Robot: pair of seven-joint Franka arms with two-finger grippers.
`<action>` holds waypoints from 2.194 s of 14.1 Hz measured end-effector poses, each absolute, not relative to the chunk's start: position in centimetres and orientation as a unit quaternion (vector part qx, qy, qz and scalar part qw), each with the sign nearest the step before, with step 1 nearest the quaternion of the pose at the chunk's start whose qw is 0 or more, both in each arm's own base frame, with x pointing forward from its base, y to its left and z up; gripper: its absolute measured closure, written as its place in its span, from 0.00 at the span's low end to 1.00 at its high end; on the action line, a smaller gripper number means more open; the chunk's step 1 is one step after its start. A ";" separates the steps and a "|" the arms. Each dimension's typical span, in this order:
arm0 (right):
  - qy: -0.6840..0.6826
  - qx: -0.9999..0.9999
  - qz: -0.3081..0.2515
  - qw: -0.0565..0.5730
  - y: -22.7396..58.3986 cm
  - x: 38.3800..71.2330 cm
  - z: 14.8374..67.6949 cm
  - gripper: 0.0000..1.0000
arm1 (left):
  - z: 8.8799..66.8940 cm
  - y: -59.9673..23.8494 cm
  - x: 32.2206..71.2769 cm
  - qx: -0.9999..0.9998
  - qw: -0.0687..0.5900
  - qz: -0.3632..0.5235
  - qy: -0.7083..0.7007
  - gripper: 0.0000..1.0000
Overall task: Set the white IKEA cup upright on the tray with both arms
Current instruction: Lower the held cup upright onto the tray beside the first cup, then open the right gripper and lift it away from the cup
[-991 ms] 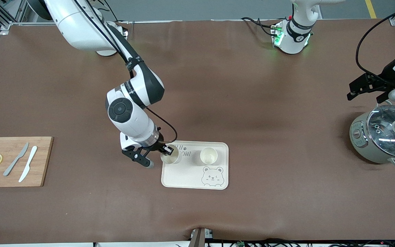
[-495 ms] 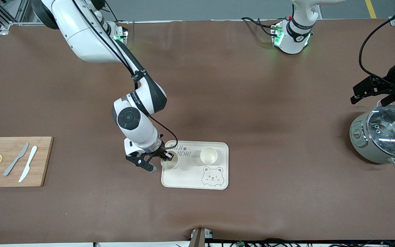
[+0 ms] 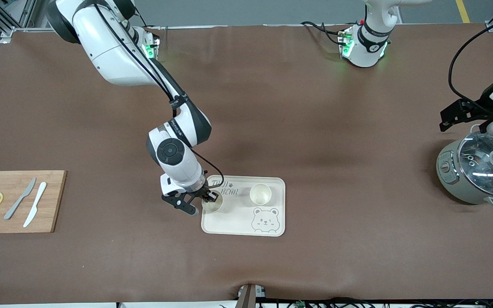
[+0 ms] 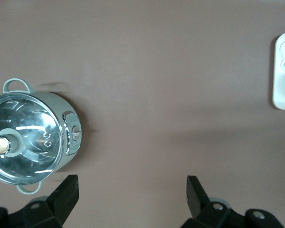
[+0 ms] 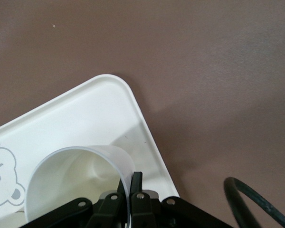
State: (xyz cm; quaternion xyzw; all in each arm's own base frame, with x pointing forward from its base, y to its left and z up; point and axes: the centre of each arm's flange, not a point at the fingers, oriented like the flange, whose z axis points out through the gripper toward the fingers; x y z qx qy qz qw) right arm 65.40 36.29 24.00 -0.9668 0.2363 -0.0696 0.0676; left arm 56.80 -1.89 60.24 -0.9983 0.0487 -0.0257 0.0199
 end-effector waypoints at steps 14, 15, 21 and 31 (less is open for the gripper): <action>0.232 -0.968 -0.067 0.066 37.0 64.9 22.8 0.96 | 58.7 -2.0 56.9 -0.998 0.026 0.006 0.062 0.00; 0.232 -0.968 -0.067 0.066 37.0 64.9 22.7 0.96 | 58.7 -2.0 56.9 -0.998 0.026 0.006 0.062 0.00; 0.233 -0.968 -0.067 0.065 36.9 65.0 22.7 0.50 | 58.5 -2.0 57.0 -0.998 0.026 0.008 0.062 0.00; 0.236 -0.967 -0.075 0.068 36.9 65.7 25.0 0.00 | 58.6 -2.5 57.0 -0.998 0.026 0.006 0.054 0.00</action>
